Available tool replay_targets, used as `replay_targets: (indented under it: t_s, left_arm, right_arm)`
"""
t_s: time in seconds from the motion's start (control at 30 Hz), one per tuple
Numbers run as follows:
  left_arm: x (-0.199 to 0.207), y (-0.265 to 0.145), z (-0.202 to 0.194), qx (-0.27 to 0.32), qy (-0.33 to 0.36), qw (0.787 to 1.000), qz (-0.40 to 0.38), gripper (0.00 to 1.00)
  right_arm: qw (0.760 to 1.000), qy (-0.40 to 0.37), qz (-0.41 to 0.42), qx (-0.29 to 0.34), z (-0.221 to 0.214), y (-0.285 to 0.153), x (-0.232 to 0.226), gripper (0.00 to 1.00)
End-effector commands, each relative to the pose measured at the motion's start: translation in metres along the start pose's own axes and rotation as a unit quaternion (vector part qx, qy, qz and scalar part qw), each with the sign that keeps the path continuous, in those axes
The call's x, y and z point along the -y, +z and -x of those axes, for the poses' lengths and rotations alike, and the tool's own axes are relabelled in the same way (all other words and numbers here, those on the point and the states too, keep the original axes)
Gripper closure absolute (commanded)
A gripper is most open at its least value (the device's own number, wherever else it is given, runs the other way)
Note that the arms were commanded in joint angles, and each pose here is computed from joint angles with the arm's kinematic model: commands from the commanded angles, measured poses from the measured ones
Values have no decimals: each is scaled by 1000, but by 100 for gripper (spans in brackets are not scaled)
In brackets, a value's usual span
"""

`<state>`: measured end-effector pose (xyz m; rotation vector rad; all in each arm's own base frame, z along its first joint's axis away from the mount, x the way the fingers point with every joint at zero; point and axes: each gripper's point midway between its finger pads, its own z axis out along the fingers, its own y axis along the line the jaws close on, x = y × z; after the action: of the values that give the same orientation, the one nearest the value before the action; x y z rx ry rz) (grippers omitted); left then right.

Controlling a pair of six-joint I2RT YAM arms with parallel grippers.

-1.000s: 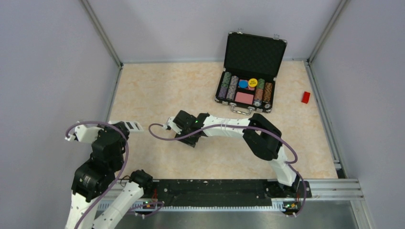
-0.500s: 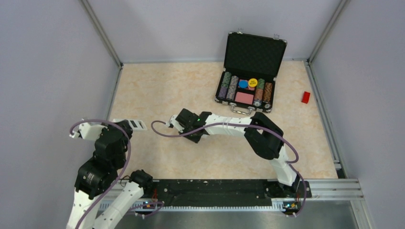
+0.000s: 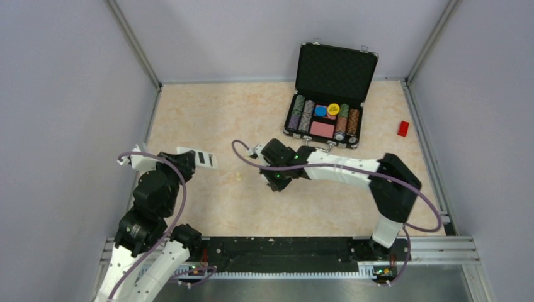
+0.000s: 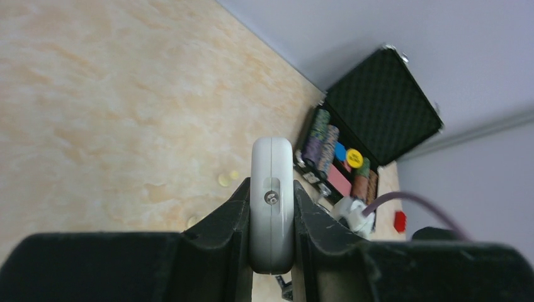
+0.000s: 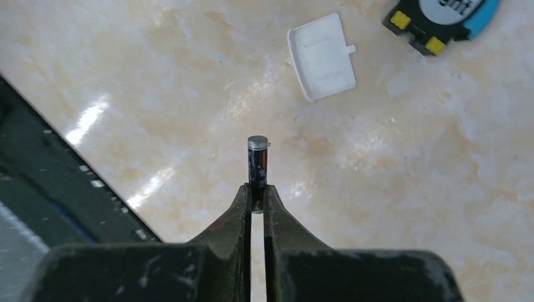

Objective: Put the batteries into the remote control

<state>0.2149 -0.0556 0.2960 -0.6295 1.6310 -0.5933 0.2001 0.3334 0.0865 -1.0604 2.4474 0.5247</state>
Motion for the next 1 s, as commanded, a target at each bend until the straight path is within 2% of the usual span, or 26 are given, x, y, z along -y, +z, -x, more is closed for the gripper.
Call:
replay_targets:
  t_s: [0.0, 0.27, 0.33, 0.5, 0.6, 0.77, 0.97]
  left_arm:
    - [79, -9, 7, 2, 10, 979, -202, 100]
    - [125, -9, -23, -73, -7, 945, -318, 100]
    - [141, -12, -26, -82, -8, 928, -362, 100]
    - [162, -7, -42, -138, -1, 908, -396, 100]
    - [165, 0, -49, -153, -15, 903, -401, 100]
    - [166, 2, -53, -156, -35, 899, -409, 100]
    - [163, 2, -58, -164, -45, 897, -408, 100]
  right_arm:
    - [983, 120, 61, 122, 43, -62, -23, 100]
    - [927, 250, 161, 228, 79, -144, -54, 100]
    - [905, 288, 187, 252, 86, -160, -59, 100]
    - [830, 398, 237, 312, 91, -195, -56, 100]
    - [805, 432, 237, 331, 89, -206, -49, 100]
    - [794, 448, 227, 342, 91, -211, -42, 100]
    - [785, 469, 239, 326, 102, -201, -47, 100]
